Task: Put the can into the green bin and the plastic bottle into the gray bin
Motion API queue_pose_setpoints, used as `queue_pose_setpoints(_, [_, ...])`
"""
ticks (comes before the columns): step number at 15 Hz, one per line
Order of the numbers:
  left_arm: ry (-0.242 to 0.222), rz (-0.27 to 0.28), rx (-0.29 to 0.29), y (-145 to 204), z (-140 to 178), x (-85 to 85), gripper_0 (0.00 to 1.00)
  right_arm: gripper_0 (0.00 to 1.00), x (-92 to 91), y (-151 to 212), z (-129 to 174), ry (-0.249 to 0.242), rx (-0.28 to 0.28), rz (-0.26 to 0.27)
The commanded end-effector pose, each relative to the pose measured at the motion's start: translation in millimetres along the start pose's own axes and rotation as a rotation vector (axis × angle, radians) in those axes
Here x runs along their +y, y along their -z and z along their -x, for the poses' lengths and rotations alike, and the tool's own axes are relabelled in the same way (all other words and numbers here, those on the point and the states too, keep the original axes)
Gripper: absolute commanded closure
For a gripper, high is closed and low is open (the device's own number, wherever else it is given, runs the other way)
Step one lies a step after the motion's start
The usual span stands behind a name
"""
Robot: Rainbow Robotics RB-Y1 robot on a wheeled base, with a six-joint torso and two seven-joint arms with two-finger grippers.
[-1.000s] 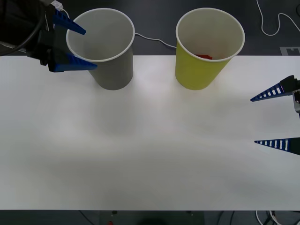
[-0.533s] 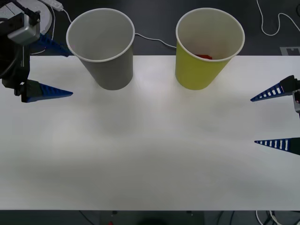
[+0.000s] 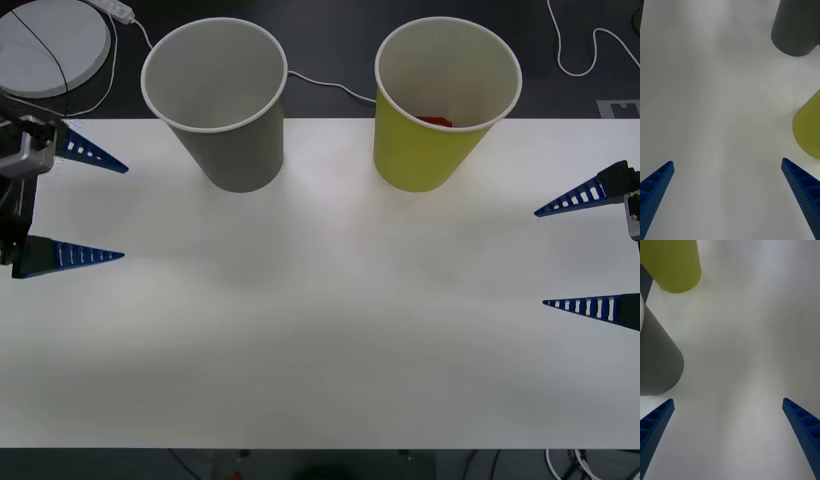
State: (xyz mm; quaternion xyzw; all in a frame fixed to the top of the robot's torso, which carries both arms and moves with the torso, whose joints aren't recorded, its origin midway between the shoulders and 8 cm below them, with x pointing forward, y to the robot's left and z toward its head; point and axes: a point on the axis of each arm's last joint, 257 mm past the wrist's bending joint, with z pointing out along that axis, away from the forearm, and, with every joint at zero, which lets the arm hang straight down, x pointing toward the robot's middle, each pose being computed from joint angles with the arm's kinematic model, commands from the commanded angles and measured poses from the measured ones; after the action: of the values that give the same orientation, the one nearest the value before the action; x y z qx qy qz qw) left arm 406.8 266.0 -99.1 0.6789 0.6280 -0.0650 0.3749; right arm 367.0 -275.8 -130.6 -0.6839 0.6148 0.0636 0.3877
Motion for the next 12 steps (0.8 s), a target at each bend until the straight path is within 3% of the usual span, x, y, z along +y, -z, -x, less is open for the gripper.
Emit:
queue_pose_setpoints(1, [-0.051, -0.015, 0.008, -1, -17, -14.9, 0.00, 0.00, 0.0, 0, 0, 0.000, 0.000, 0.000])
queue_pose_setpoints(7, [-0.108, -0.023, -0.021, -11, -34, -33.6, 0.00, 0.00, 0.0, 0, 0, 0.000, 0.000, 0.000])
queue_pose_setpoints(12, [-0.110, -0.054, -0.043, -17, -33, -45.0, 0.00, 0.00, 0.0, 0, 0, 0.000, 0.000, 0.000])
